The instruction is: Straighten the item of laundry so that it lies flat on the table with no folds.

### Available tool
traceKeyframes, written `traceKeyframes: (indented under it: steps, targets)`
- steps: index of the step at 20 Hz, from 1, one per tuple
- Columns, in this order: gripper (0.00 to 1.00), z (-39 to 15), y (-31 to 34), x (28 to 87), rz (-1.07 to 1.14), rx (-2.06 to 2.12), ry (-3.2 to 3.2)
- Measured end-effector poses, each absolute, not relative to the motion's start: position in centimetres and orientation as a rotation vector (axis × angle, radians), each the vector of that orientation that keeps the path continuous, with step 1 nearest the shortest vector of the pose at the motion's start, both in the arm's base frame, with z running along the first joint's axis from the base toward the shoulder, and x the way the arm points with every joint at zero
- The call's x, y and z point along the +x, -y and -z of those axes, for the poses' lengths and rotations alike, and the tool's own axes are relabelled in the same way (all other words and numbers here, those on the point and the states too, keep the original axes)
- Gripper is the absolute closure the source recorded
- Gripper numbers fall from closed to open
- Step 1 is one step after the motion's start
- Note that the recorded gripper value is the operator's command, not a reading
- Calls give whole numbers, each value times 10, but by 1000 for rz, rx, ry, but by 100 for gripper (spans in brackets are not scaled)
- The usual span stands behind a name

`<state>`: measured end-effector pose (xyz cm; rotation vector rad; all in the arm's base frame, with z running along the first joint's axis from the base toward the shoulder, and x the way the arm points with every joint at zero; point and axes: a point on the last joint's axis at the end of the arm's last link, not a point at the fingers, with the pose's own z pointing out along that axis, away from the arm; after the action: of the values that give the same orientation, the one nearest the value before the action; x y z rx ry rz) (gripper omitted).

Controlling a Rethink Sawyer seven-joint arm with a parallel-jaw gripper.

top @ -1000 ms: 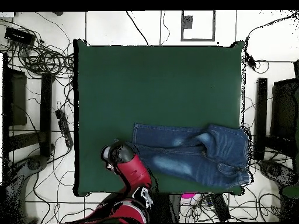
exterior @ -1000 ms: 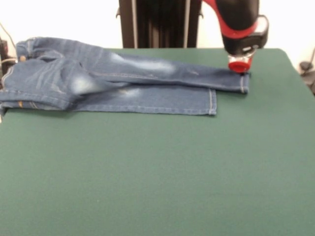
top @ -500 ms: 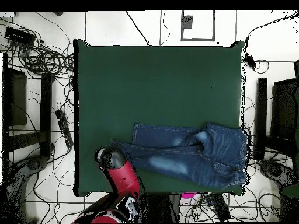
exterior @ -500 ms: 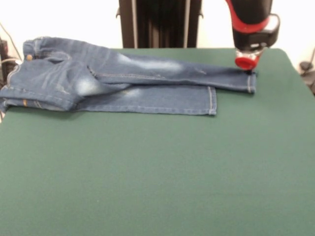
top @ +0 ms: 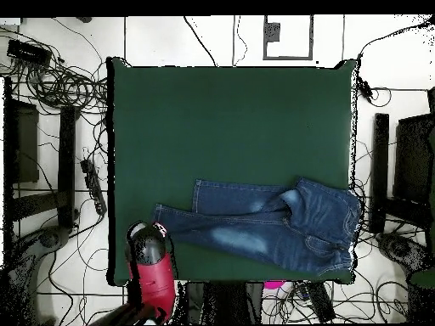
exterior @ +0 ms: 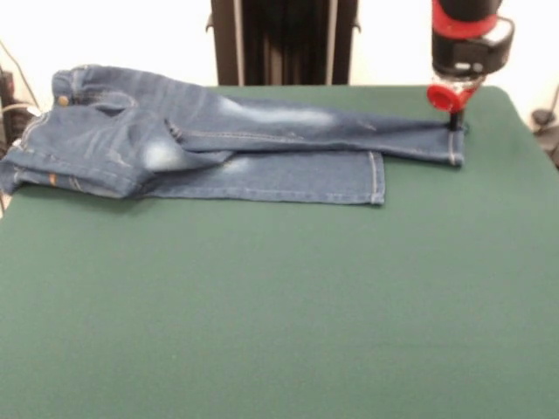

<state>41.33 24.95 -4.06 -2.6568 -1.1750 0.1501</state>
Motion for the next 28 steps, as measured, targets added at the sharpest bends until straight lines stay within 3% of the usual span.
traceKeyframes:
  steps: [18, 19, 28]
  targets:
    - [100, 36, -333, 346, -86, -2683, 1206]
    - [0, 36, -337, 342, -81, -2687, 1201]
    - [0, 39, -349, 327, -47, -2716, 1322]
